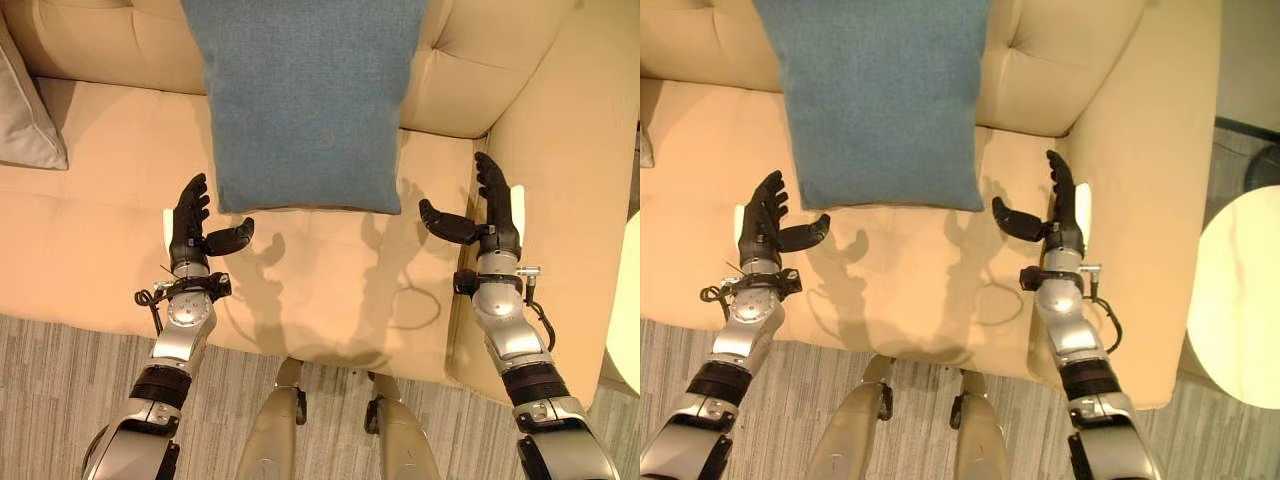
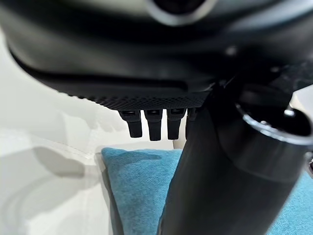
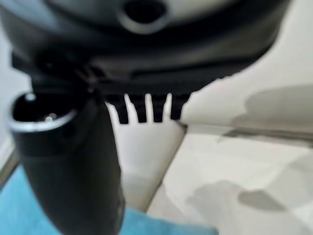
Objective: Pick up all the scattered cushions and arrange them neatly on the sofa.
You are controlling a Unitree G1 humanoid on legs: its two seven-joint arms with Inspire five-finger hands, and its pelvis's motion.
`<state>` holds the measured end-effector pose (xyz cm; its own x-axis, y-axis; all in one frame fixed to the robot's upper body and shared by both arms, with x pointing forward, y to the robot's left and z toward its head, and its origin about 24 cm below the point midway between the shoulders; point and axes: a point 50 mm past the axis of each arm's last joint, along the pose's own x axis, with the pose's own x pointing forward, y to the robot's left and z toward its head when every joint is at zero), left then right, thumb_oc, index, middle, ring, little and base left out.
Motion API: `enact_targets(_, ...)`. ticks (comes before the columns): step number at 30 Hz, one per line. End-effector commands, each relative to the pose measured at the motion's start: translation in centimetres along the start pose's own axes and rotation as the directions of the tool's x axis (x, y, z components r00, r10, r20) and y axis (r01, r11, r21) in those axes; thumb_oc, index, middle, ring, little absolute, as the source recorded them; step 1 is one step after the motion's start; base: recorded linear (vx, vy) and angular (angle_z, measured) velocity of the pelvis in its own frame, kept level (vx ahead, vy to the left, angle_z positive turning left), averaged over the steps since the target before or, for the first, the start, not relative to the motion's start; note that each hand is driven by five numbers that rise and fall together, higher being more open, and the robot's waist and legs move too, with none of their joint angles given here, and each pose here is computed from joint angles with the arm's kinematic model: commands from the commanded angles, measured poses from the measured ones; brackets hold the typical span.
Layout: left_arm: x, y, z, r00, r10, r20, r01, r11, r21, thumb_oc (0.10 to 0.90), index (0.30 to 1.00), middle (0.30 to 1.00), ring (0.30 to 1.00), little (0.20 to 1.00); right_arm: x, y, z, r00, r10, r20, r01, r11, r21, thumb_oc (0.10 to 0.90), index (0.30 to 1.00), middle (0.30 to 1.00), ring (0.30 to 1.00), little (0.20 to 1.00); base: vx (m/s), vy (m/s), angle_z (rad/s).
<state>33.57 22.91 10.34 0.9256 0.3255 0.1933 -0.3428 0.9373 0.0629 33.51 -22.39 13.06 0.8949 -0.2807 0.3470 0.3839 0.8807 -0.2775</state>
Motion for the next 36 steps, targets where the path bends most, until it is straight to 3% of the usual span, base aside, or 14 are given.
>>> enact_targets(1,1.2,0.9,2.0,0.991,0.068,0.117,-0.067,0.998,-0.018,0.800,0.900,0.900,0.900,0.900,-1.1,-0.4,1.1,0.995,-0.044,0.090,0.034,0.994,0.105,0.800,0.900,0.900,0.900,0.900,0.04,0.022,-0.07)
enact_targets(17,3.4,-0.3,5.8,0.970,0.095,0.225,-0.100,0.995,0.010,0.800,0.900,0.900,0.900,0.900,-1.1,-0.4,1.9,0.990,-0.073,0.121,0.050,0.981,0.185,0.800,0.900,0.900,0.900,0.900,0.04,0.050,-0.09)
enact_targets(18,3.6,-0.5,6.1,0.968,0.094,0.233,-0.100,0.995,0.013,0.409,0.314,0.314,0.314,0.314,-1.0,-0.3,2.1,0.990,-0.070,0.126,0.046,0.981,0.188,0.800,0.900,0.900,0.900,0.900,0.00,0.000,0.00)
enact_targets(26,3.9,-0.8,7.4,0.959,0.071,0.274,-0.084,0.996,0.034,0.400,0.300,0.300,0.300,0.300,-0.9,-0.2,2.6,0.987,-0.066,0.148,0.035,0.979,0.201,0.800,0.900,0.900,0.900,0.900,0.02,0.010,-0.07)
enact_targets(36,4.6,0.8,9.6,0.929,0.090,0.360,-0.135,0.986,0.100,0.400,0.300,0.300,0.300,0.300,-0.9,-1.2,2.4,0.985,-0.074,0.156,0.044,0.982,0.186,0.800,0.900,0.900,0.900,0.900,0.00,0.002,-0.02)
